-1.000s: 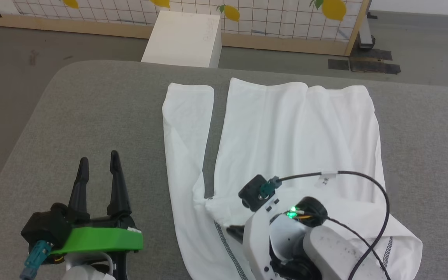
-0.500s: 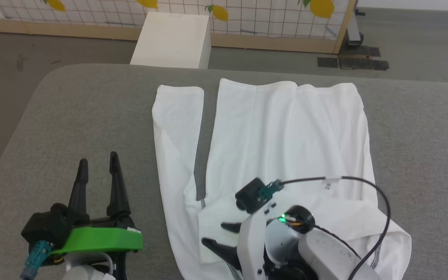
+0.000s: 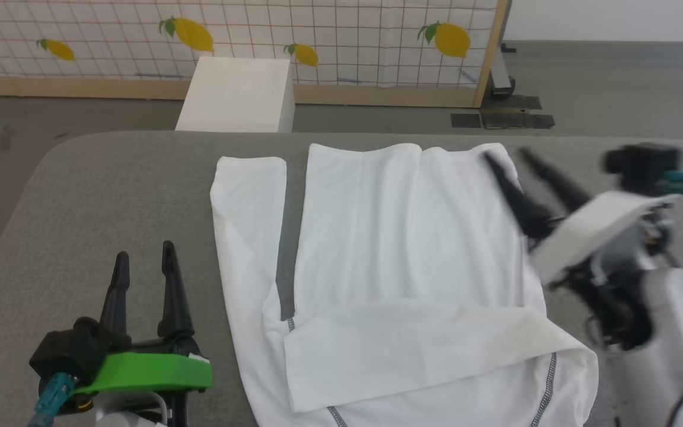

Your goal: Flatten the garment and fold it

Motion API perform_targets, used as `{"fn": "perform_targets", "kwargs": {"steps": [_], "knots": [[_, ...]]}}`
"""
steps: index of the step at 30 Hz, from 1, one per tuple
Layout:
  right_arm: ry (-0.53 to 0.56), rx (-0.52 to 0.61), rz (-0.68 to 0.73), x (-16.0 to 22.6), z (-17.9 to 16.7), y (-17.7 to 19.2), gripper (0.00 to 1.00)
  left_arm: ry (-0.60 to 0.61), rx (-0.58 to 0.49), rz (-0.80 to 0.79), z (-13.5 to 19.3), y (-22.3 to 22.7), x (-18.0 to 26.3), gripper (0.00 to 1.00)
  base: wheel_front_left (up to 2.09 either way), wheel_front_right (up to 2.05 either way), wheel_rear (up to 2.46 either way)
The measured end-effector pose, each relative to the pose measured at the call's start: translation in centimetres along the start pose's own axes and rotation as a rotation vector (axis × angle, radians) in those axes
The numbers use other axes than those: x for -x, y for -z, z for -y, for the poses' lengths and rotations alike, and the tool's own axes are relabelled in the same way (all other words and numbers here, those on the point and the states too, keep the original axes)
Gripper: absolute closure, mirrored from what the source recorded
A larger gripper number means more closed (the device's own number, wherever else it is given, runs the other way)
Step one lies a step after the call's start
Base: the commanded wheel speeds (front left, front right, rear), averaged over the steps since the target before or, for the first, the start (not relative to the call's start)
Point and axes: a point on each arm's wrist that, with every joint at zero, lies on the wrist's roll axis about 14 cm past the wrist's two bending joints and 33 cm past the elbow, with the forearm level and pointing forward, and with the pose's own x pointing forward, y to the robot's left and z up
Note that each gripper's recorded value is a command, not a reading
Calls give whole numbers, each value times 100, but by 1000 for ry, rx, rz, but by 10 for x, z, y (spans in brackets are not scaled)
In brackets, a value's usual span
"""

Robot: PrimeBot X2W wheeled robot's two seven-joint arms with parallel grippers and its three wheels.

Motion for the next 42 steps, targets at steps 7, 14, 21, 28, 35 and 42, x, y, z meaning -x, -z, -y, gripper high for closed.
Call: {"fn": "perform_targets", "kwargs": {"steps": [7, 14, 21, 28, 35, 42], "knots": [[325, 26, 149, 52, 97, -33, 0, 18, 5, -16, 6, 7, -4, 0, 0, 0, 0], [457, 12, 121, 75, 134, -19, 0, -11, 18, -108, 2, 34, -13, 0, 0, 0, 0], [509, 30, 73, 71, 159, -10, 0, -35, 10, -258, -1, 65, -74, 0, 0, 0, 0], [523, 58, 11, 50, 182, 4, 0, -57, -74, -516, -12, 117, -145, 0, 0, 0, 0], [513, 47, -86, 28, 196, 40, 0, -157, -180, -808, -42, 179, -182, 0, 0, 0, 0], [558, 51, -169, 31, 220, 71, 0, -240, -273, -1091, -68, 246, -162, 0, 0, 0, 0]]}}
